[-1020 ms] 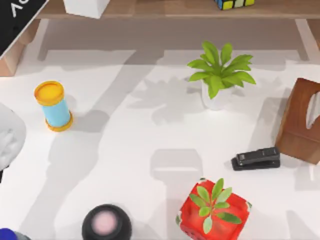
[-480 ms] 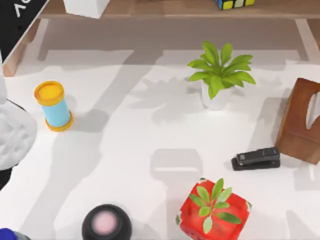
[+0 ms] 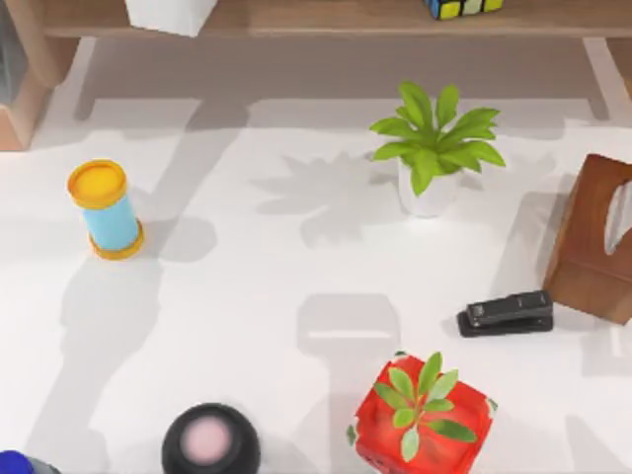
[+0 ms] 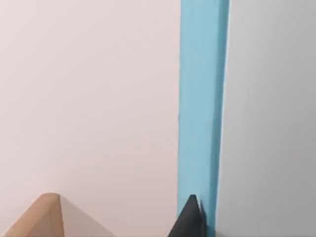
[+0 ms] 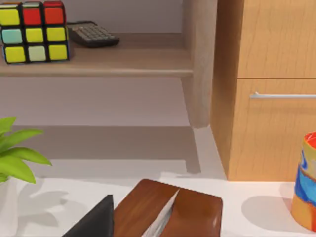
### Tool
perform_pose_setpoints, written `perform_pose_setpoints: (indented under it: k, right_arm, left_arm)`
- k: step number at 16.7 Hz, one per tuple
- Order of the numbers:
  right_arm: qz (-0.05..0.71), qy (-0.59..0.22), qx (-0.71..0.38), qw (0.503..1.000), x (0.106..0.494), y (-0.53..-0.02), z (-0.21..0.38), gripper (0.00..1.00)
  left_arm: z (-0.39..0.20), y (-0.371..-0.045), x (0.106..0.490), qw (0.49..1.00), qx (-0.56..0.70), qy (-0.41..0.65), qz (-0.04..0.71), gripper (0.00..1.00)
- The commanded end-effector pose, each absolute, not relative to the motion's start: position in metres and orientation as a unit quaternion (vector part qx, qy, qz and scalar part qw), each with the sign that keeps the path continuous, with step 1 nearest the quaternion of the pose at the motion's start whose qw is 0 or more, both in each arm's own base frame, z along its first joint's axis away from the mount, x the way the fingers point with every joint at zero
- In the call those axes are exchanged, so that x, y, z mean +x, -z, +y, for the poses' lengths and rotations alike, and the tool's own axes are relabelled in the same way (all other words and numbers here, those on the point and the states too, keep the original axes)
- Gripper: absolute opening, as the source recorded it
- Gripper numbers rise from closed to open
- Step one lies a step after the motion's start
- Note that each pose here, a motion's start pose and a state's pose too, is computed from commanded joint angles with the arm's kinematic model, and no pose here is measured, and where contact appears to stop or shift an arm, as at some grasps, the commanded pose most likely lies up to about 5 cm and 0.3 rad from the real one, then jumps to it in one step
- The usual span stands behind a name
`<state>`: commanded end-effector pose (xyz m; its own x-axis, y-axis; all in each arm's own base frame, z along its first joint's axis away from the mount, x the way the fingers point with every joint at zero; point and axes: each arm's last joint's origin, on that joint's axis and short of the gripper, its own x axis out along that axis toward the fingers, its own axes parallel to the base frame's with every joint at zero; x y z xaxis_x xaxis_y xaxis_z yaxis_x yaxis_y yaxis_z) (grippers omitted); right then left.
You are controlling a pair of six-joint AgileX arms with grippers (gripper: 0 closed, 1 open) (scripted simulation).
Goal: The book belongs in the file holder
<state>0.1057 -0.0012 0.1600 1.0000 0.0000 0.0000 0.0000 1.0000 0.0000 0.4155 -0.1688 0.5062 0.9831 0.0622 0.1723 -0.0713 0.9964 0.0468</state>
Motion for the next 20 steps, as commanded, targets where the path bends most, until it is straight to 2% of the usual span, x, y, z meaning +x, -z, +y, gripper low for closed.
perform_pose_setpoints:
  k: [4, 8, 11, 15, 17, 20]
  right_arm:
    - [0.000, 0.000, 0.000, 1.000, 0.106, -0.160, -0.001, 1.00]
    - [0.000, 0.000, 0.000, 1.000, 0.106, -0.160, -0.001, 1.00]
    - [0.000, 0.000, 0.000, 1.000, 0.106, -0.160, -0.001, 1.00]
    - [0.000, 0.000, 0.000, 1.000, 0.106, -0.160, -0.001, 1.00]
    - [0.000, 0.000, 0.000, 1.000, 0.106, -0.160, -0.001, 1.00]
    - [0.000, 0.000, 0.000, 1.000, 0.106, -0.160, -0.001, 1.00]
  left_arm:
    - [-0.068, -0.506, 0.430, 0.980, 0.132, -0.121, -0.083, 0.00]
    - [0.052, -0.463, 0.441, 0.940, 0.272, -0.207, -0.005, 0.00]
    - [0.142, -0.405, 0.432, 0.894, 0.368, -0.239, 0.093, 0.00]
    - [0.234, -0.311, 0.391, 0.831, 0.461, -0.218, 0.224, 0.00]
    - [0.260, -0.265, 0.365, 0.805, 0.495, -0.184, 0.271, 0.00]
    - [0.272, -0.209, 0.332, 0.777, 0.540, -0.118, 0.301, 0.00]
